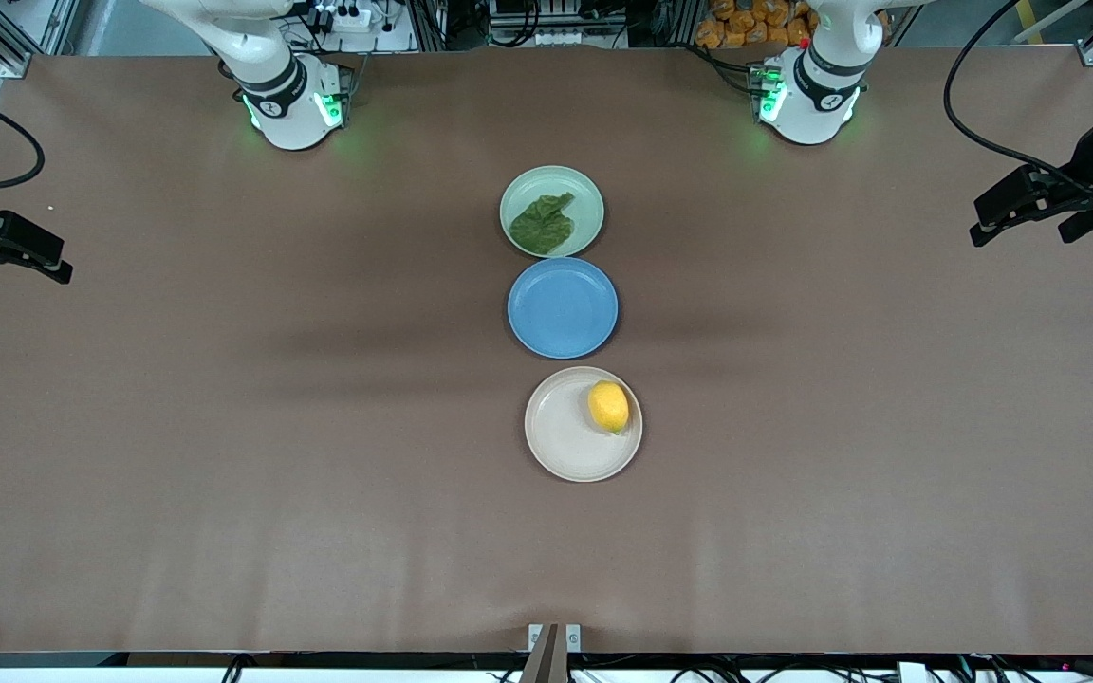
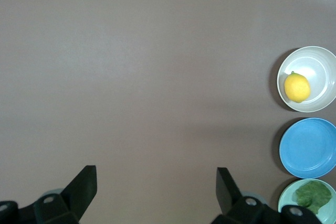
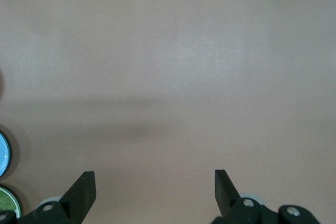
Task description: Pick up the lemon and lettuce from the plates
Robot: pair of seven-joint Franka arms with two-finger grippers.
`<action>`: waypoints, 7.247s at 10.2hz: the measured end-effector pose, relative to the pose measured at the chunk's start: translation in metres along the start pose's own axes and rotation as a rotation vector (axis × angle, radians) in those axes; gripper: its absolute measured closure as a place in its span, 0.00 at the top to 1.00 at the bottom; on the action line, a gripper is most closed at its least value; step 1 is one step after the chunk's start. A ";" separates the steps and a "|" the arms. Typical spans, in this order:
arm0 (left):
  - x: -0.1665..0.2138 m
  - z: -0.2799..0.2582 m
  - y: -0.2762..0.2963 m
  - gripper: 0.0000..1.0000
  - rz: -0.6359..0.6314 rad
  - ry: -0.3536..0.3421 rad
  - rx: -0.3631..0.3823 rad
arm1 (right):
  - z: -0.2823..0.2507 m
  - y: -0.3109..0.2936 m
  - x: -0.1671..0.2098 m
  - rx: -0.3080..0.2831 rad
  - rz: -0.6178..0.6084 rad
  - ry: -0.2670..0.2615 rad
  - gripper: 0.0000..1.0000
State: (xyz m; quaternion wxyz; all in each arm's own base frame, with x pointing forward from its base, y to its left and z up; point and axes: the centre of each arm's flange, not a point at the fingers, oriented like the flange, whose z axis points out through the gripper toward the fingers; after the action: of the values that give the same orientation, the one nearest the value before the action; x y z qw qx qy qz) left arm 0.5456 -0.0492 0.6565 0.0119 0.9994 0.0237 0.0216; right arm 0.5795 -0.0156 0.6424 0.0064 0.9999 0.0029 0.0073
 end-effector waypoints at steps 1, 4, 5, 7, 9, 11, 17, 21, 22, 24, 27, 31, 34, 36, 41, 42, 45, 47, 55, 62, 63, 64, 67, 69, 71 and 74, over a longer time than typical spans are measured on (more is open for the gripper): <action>0.000 0.000 0.000 1.00 0.000 0.000 0.000 | 0.000 0.000 0.000 0.000 0.000 0.000 1.00; 0.000 0.000 0.000 1.00 0.001 0.000 0.000 | 0.000 0.000 0.000 0.000 0.000 0.000 1.00; 0.000 0.001 0.001 1.00 0.011 -0.002 0.000 | 0.000 0.000 0.000 0.000 0.000 0.000 1.00; 0.006 0.013 0.023 1.00 0.056 -0.003 -0.007 | 0.000 0.000 0.000 0.000 0.000 0.000 1.00; 0.026 0.044 0.082 1.00 0.145 0.052 -0.040 | 0.001 0.000 0.001 0.000 0.000 -0.001 1.00; 0.046 0.087 0.135 1.00 0.167 0.096 -0.082 | 0.002 0.000 0.001 0.000 0.001 -0.003 1.00; 0.064 0.225 0.262 1.00 0.265 0.159 -0.175 | 0.006 0.001 0.003 0.001 0.001 -0.009 1.00; 0.061 0.321 0.297 1.00 0.328 0.142 -0.160 | 0.014 -0.002 0.007 0.003 -0.004 -0.013 1.00; 0.060 0.337 0.302 1.00 0.325 0.134 -0.163 | 0.021 -0.008 0.009 0.004 -0.012 -0.015 1.00; 0.057 0.355 0.310 1.00 0.250 0.126 -0.176 | 0.037 -0.035 0.012 0.004 0.003 -0.032 1.00; 0.043 0.381 0.330 1.00 0.130 0.088 -0.185 | 0.068 -0.095 0.006 0.005 0.054 -0.088 1.00; 0.028 0.425 0.348 1.00 0.095 0.072 -0.198 | 0.095 -0.167 -0.007 0.029 0.122 -0.095 1.00; 0.030 0.450 0.345 1.00 0.078 0.084 -0.212 | 0.104 -0.246 -0.031 0.025 0.119 -0.084 1.00; 0.029 0.453 0.347 1.00 0.068 0.083 -0.215 | 0.110 -0.284 -0.046 0.023 0.129 -0.082 1.00; 0.020 0.462 0.355 1.00 0.082 0.075 -0.202 | 0.175 -0.414 -0.128 0.026 0.181 -0.071 1.00; 0.020 0.466 0.353 1.00 0.081 0.074 -0.195 | 0.184 -0.432 -0.146 0.036 0.173 -0.079 1.00; 0.018 0.478 0.352 0.96 0.089 0.077 -0.171 | 0.207 -0.473 -0.197 0.047 0.122 -0.096 1.00; 0.018 0.478 0.354 0.77 0.091 0.080 -0.169 | 0.239 -0.491 -0.231 0.067 0.112 -0.090 1.00; 0.049 0.405 0.347 0.70 0.065 0.160 -0.192 | 0.354 -0.540 -0.322 0.031 0.159 -0.111 1.00; 0.139 0.310 0.091 0.70 0.048 0.084 -0.042 | 0.409 -0.552 -0.328 0.020 0.174 -0.117 1.00; 0.141 0.330 0.061 0.70 0.056 0.052 -0.032 | 0.414 -0.554 -0.331 0.014 0.170 -0.120 1.00; 0.140 0.354 0.048 0.70 0.055 0.014 -0.028 | 0.419 -0.556 -0.335 0.010 0.165 -0.122 1.00; 0.131 0.430 0.040 0.70 0.045 -0.089 -0.019 | 0.430 -0.559 -0.341 0.006 0.158 -0.123 1.00; 0.131 0.448 0.021 0.70 0.019 -0.112 -0.015 | 0.439 -0.558 -0.339 0.007 0.164 -0.120 1.00; 0.131 0.449 0.014 0.70 0.010 -0.114 -0.012 | 0.447 -0.557 -0.337 0.009 0.169 -0.117 1.00; 0.129 0.460 0.009 0.70 0.004 -0.130 -0.010 | 0.451 -0.556 -0.338 0.005 0.168 -0.118 0.93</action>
State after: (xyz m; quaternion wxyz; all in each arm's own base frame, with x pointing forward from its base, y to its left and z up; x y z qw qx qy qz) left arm 0.6951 -0.0627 0.2027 0.0183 0.9987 0.0210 -0.0433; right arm 0.2448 0.5330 0.1791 0.0033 0.9954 -0.0812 -0.0511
